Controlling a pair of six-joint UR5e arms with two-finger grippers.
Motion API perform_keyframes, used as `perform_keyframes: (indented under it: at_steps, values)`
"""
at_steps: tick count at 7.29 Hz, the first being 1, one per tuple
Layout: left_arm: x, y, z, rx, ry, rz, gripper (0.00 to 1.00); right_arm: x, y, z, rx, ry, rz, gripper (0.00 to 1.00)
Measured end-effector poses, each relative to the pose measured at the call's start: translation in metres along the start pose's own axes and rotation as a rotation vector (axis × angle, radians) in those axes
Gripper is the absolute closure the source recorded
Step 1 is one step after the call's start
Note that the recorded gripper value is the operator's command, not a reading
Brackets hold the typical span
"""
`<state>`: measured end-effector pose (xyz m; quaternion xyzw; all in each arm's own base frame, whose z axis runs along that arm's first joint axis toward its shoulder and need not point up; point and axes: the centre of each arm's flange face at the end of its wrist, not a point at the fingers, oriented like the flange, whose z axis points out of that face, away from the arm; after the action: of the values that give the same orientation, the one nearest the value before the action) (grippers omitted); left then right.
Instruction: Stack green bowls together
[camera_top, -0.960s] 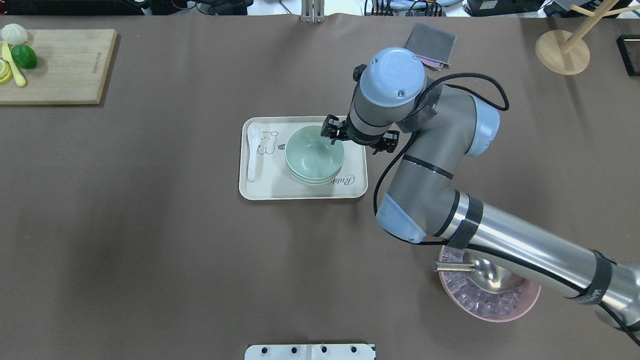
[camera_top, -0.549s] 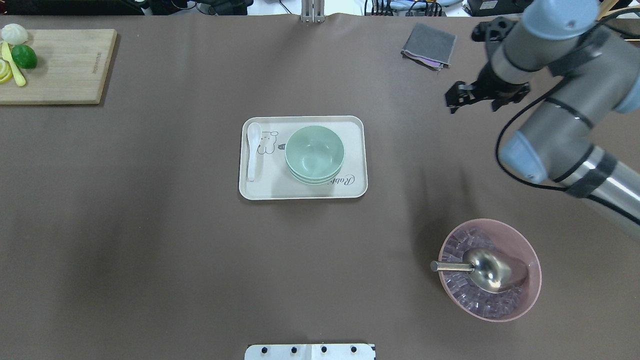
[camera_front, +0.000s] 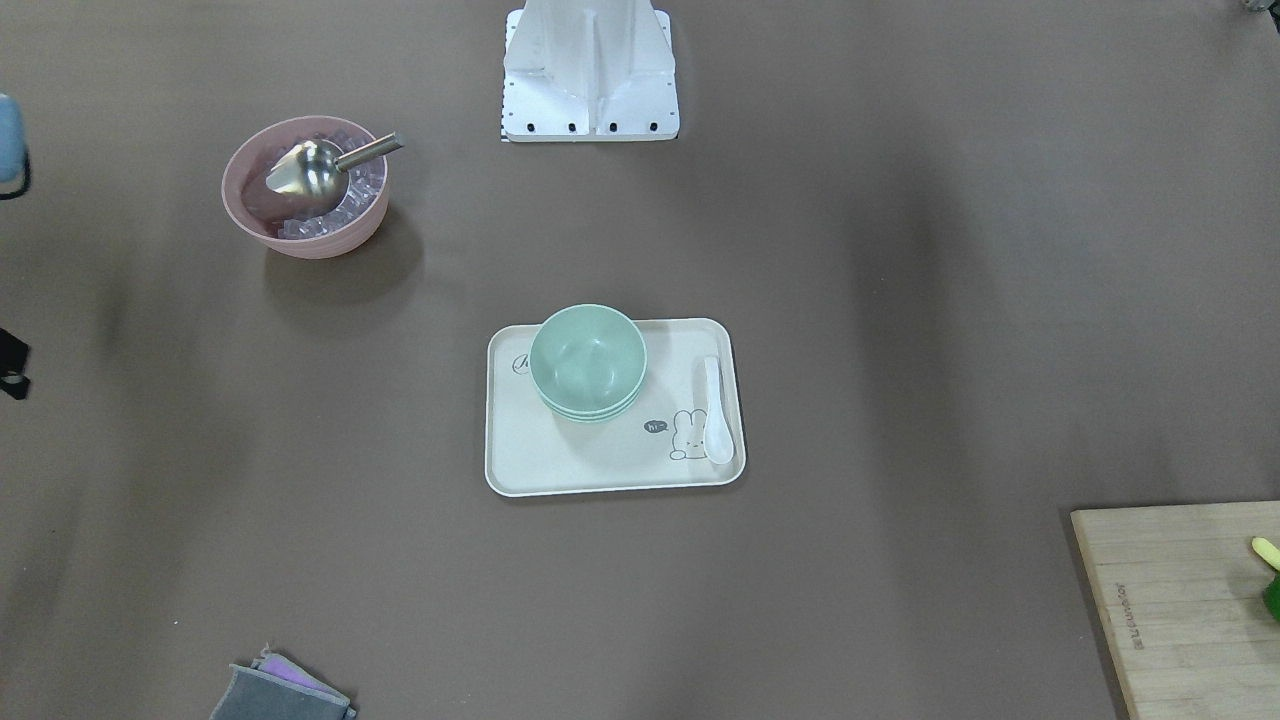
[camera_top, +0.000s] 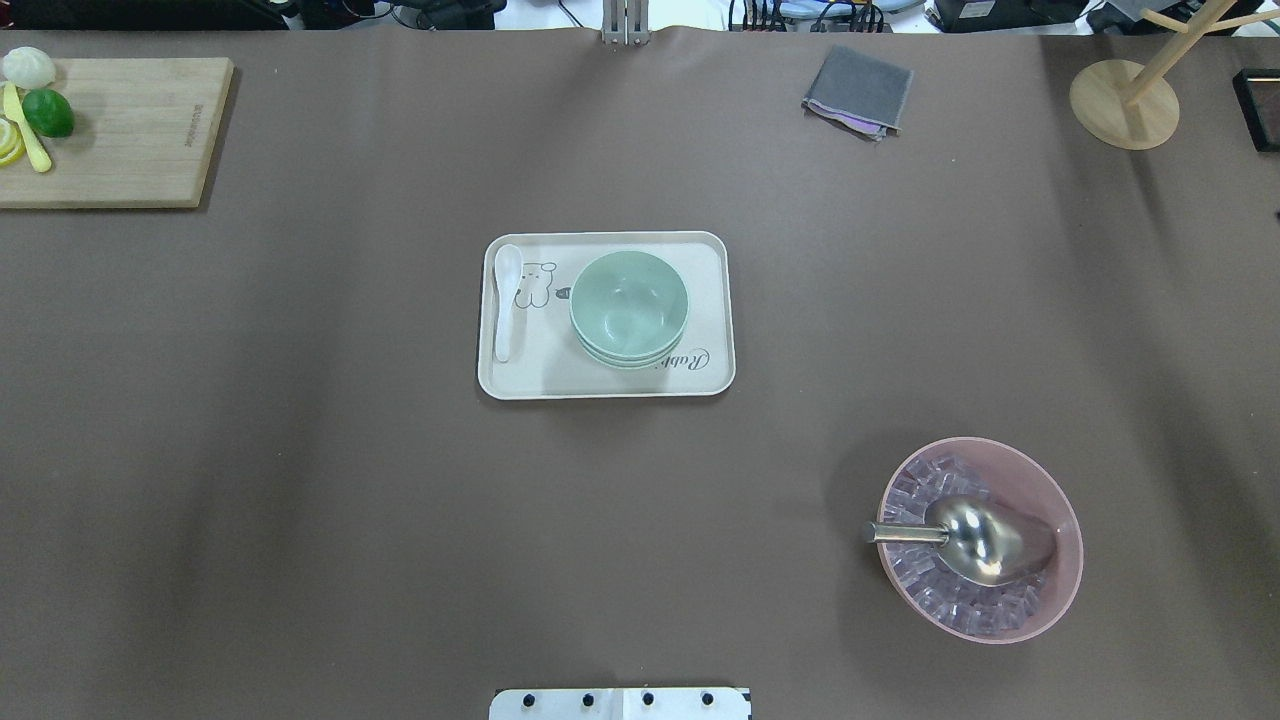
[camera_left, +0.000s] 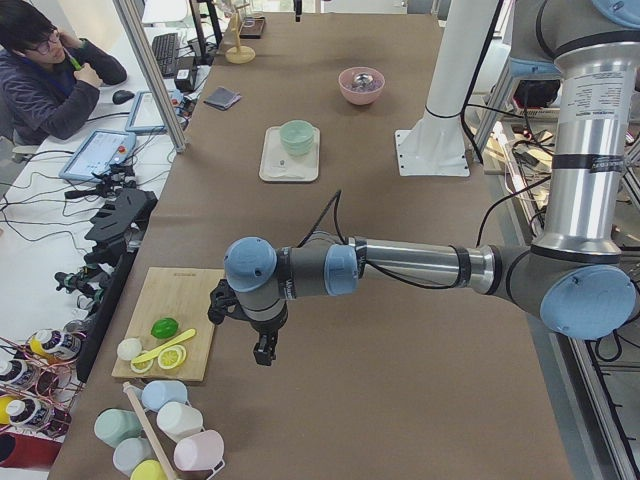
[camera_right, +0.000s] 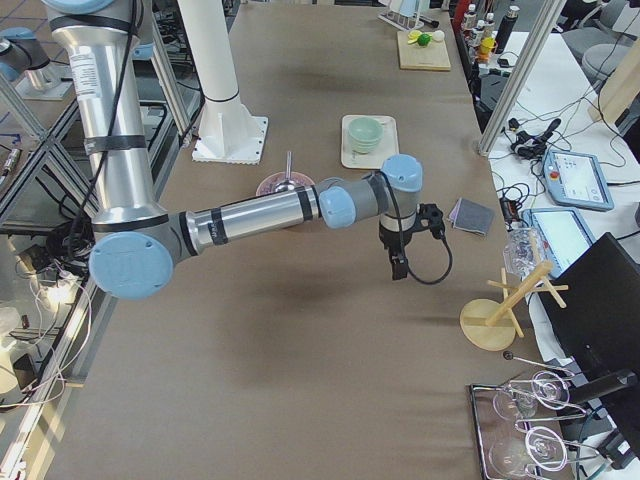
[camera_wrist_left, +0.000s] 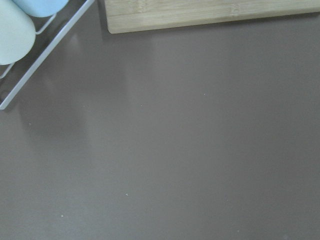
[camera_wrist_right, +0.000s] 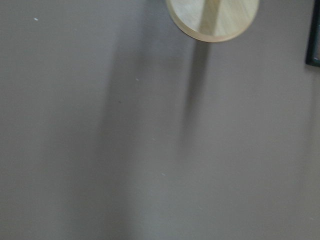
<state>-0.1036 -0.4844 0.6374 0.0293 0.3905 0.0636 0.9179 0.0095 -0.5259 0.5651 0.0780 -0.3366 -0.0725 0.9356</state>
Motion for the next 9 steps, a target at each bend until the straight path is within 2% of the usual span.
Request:
perform_keyframes:
  at_steps: [2, 3, 5, 7, 9]
  values:
    - [-0.009, 0.019, 0.004, -0.006, -0.002, -0.010, 0.01, 0.097, 0.107, 0.008, -0.070, 0.010, 0.011, 0.00]
    - [-0.009, 0.030, 0.006, -0.008, -0.004, -0.016, 0.01, 0.120, 0.145, 0.022, -0.106, 0.006, 0.041, 0.00]
    - [-0.006, 0.043, 0.010, -0.012, -0.002, -0.069, 0.01, 0.136, 0.167, 0.038, -0.140, 0.000, 0.072, 0.00]
    - [-0.001, 0.045, 0.015, -0.009, -0.004, -0.116, 0.01, 0.133, 0.159, 0.035, -0.125, -0.024, 0.061, 0.00]
    - [0.014, 0.039, 0.029, -0.035, -0.008, -0.132, 0.01, 0.129, 0.157, 0.035, -0.115, -0.054, 0.054, 0.00]
